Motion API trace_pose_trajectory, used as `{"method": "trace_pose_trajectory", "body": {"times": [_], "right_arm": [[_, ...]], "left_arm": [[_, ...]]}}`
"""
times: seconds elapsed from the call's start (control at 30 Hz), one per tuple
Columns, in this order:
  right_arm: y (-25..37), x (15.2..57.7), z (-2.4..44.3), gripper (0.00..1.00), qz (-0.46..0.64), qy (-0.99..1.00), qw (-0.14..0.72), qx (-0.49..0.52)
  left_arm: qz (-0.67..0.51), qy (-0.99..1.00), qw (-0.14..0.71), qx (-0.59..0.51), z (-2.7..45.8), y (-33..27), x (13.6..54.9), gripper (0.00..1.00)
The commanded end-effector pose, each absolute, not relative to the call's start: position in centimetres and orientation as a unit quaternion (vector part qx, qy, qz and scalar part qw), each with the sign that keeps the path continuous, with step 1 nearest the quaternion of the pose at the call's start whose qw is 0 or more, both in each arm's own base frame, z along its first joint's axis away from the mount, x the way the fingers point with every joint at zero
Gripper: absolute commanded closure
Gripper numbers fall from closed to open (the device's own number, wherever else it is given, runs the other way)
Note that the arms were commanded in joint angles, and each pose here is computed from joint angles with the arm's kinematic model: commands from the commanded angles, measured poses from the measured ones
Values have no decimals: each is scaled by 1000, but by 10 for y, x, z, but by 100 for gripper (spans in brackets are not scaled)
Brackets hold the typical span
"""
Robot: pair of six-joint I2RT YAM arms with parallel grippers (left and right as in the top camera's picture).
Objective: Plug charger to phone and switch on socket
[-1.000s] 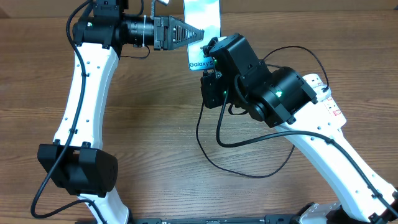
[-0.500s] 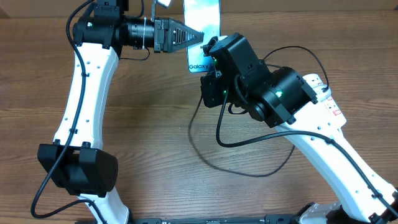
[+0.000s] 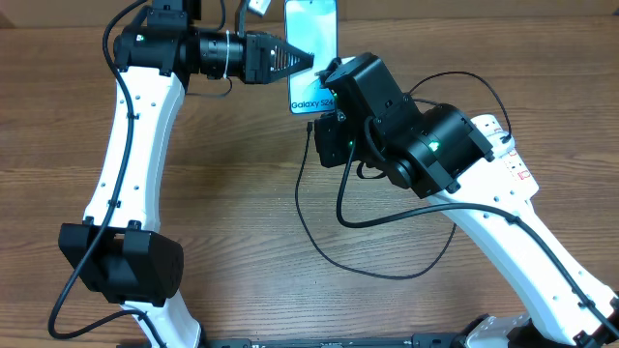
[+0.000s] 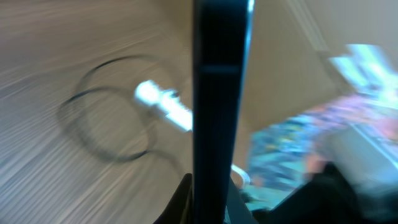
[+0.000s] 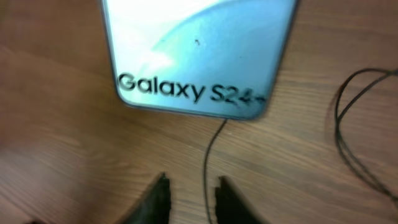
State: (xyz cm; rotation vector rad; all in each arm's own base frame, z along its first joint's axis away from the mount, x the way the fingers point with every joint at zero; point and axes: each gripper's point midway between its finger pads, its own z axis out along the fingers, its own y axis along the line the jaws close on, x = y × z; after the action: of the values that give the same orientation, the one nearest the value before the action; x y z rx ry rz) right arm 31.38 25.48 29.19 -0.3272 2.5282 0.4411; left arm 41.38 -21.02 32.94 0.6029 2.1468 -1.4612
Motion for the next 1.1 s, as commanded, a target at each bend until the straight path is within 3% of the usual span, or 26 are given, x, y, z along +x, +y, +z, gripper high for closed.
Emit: {"method": "trace_pose_trajectory", "body": {"times": [0.0, 0.07, 0.2, 0.4, 0.57, 0.8, 1.07], "right_arm": [[249, 322, 302, 52, 164, 940, 288, -82], [245, 326, 300, 41, 163, 943, 286, -59], [236, 343, 282, 29, 158, 951, 265, 4], [246, 371, 239, 25, 205, 961, 187, 11], [242, 401, 216, 25, 191, 968, 158, 35], [254, 452, 151, 27, 150, 974, 151, 83], [265, 461, 75, 50, 87, 981, 135, 107]], "left_arm": [[-413, 856, 255, 176, 299, -188, 435, 96], [-359, 891, 244, 133, 281, -172, 442, 96], [-299, 921, 231, 94, 263, -152, 444, 96], [-196, 957, 211, -40, 241, -104, 450, 96], [-151, 961, 191, -133, 231, -74, 445, 96], [-148, 961, 176, -152, 228, -67, 440, 96], [-146, 963, 169, -153, 226, -67, 436, 96]]}}
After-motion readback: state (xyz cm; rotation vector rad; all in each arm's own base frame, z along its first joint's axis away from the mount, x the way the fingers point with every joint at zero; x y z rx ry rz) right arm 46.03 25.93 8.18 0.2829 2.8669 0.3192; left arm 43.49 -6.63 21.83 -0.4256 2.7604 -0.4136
